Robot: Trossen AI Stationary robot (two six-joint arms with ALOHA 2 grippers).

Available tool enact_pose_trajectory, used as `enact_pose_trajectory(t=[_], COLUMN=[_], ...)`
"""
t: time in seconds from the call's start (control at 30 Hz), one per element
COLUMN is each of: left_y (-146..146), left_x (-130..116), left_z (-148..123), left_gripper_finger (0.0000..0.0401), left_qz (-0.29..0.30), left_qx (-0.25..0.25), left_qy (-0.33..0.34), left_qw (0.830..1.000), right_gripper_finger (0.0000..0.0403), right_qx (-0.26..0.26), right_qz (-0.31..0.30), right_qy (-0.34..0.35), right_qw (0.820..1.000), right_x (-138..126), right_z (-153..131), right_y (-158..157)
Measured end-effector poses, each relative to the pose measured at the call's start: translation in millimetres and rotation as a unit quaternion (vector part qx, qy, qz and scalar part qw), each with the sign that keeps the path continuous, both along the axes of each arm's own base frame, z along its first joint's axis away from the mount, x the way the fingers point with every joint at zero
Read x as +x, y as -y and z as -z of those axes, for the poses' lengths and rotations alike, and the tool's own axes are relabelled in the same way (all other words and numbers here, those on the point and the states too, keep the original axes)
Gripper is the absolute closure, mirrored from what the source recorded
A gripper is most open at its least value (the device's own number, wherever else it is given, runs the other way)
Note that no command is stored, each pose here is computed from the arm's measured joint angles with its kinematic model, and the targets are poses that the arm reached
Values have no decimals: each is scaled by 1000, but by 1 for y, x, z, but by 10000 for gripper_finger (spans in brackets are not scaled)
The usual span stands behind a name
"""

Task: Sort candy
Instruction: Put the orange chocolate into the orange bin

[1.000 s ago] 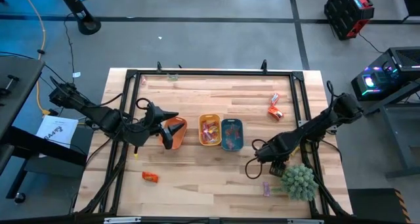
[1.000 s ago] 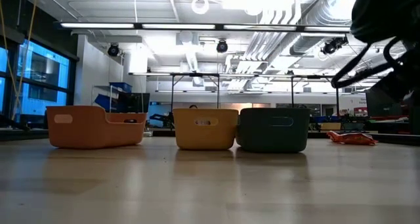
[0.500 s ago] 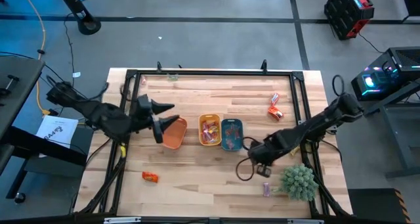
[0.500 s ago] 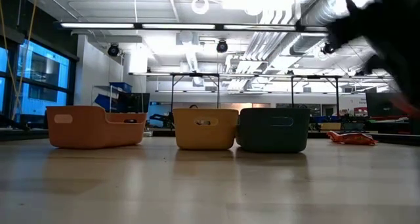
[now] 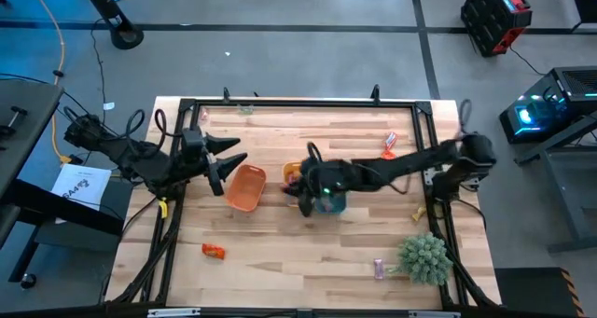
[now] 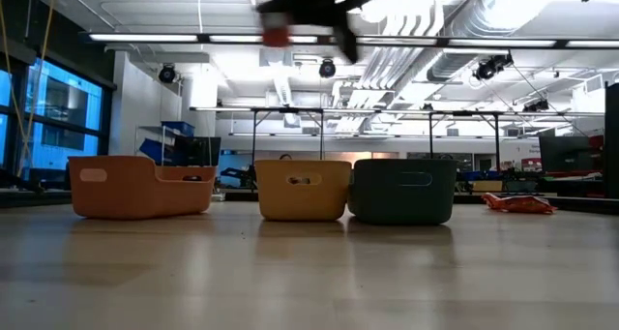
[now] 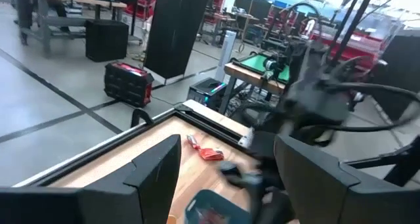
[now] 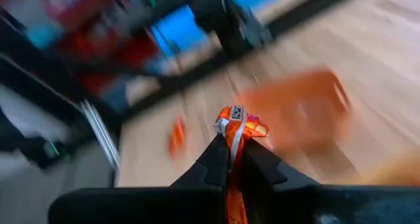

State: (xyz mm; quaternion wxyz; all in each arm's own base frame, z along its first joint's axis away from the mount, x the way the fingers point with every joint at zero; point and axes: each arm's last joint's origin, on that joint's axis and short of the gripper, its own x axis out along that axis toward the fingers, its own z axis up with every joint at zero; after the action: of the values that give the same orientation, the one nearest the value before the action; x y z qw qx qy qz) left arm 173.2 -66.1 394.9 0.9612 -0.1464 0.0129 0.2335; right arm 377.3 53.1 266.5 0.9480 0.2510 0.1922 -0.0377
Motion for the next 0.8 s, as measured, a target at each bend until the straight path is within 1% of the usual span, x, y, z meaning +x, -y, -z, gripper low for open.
enact_pose_trajectory(t=[0.07, 0.13, 0.3, 0.37, 0.47, 0.53, 0.67, 0.73, 0.8], left_y=[1, 3, 5, 5, 5, 5, 6, 7, 8], left_x=[0, -1, -2, -2, -2, -2, -2, -3, -3], left_z=[0, 0, 0, 0, 0, 0, 0, 0, 0], left_gripper_finger=[165, 165, 165, 165, 165, 165, 165, 165, 165], left_qz=[4, 10, 16, 15, 15, 15, 17, 20, 23], left_qx=[-3, -3, -3, -4, -4, -6, -12, -12, -11], left_qy=[1, 1, 2, 3, 3, 4, 6, 6, 6], left_qw=[1000, 1000, 1000, 1000, 1000, 1000, 1000, 1000, 1000], right_gripper_finger=[390, 390, 383, 370, 337, 311, 256, 232, 215], right_qx=[22, 39, 61, 66, 70, 73, 31, 5, -19], right_qz=[2, 9, 31, 37, 32, 23, 16, 5, -19], right_qy=[49, 72, 69, 71, 76, 52, -30, -52, -62], right_qw=[999, 997, 995, 995, 994, 996, 999, 999, 998], right_x=[18, 34, 78, 96, 120, 132, 141, 141, 138], right_z=[10, 22, 44, 49, 50, 49, 47, 43, 34], right_y=[9, 17, 30, 33, 40, 44, 53, 56, 60])
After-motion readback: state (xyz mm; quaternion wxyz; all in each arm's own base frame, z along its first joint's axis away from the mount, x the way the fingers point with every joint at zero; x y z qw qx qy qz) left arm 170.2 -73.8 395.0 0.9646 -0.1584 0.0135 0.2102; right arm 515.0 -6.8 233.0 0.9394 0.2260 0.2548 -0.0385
